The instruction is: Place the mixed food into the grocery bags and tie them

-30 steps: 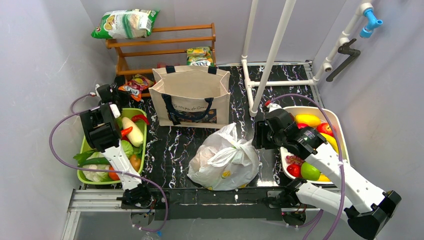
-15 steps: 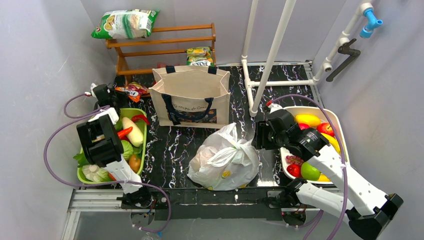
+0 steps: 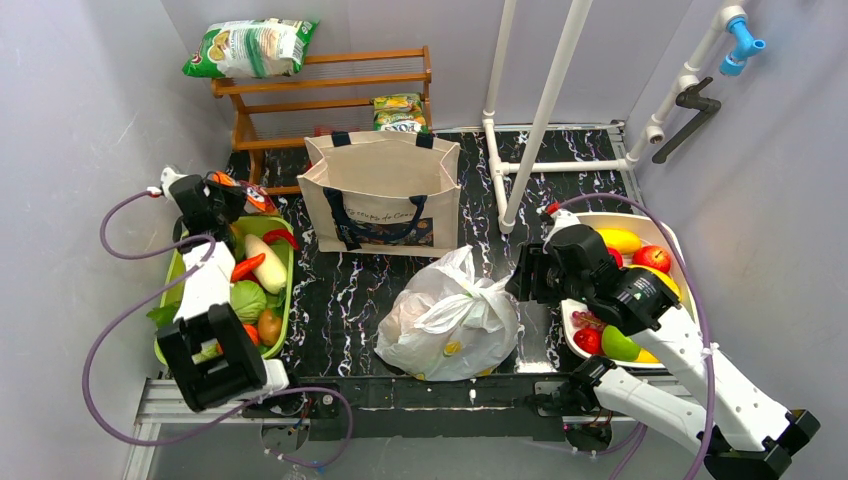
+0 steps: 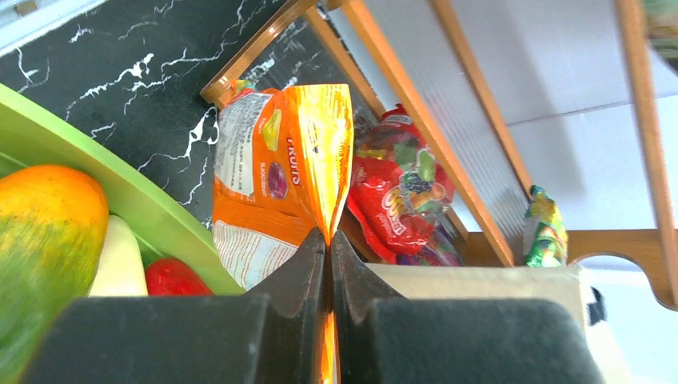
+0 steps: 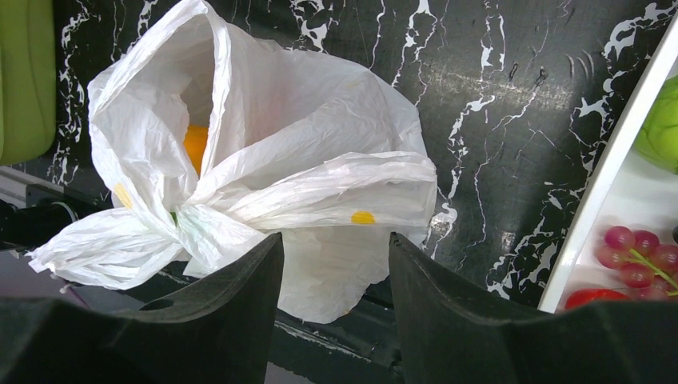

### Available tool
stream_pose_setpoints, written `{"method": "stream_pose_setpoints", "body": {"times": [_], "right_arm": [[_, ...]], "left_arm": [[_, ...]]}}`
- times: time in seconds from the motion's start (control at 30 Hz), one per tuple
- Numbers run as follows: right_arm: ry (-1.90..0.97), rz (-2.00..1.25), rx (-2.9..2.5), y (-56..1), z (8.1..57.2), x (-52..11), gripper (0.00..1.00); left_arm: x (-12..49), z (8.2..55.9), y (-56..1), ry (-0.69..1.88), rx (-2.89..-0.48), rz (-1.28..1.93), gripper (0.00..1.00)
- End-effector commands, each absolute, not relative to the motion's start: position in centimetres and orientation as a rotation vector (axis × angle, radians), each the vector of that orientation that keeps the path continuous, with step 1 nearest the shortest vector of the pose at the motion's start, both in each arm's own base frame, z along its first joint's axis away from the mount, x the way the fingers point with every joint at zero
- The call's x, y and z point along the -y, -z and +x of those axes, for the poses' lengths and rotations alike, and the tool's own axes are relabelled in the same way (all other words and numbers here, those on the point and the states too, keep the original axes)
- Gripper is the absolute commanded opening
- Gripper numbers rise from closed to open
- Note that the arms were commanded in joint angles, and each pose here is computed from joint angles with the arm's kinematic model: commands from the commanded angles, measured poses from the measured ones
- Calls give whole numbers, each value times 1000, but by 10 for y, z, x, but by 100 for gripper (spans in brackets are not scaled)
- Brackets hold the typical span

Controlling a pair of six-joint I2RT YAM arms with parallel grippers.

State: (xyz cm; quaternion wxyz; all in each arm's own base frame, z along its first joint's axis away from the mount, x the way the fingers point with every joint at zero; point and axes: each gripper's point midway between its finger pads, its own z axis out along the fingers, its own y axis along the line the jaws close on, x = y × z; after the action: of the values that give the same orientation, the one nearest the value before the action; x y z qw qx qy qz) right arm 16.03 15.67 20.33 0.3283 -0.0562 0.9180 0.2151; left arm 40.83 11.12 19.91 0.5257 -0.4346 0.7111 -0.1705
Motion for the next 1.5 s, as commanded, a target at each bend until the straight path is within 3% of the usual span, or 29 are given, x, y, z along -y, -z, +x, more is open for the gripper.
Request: {"method": "stream_pose_setpoints", "body": {"times": [0.0, 0.53, 1.03, 1.47], "right_arm": [[-610, -130, -2364, -219, 159, -158, 58], [-631, -123, -2319, -243, 158, -156, 58], [-611, -122, -2311, -245, 159, -153, 58], [-615, -114, -2320, -244, 156, -151, 58]], "left_arm": [[-110, 382, -240, 353, -1656, -999, 0], [-53, 324, -329, 342, -1624, -925, 0], [27, 322, -466, 513, -1582, -513, 0], [130, 349, -507, 706, -1625, -164, 0]]}}
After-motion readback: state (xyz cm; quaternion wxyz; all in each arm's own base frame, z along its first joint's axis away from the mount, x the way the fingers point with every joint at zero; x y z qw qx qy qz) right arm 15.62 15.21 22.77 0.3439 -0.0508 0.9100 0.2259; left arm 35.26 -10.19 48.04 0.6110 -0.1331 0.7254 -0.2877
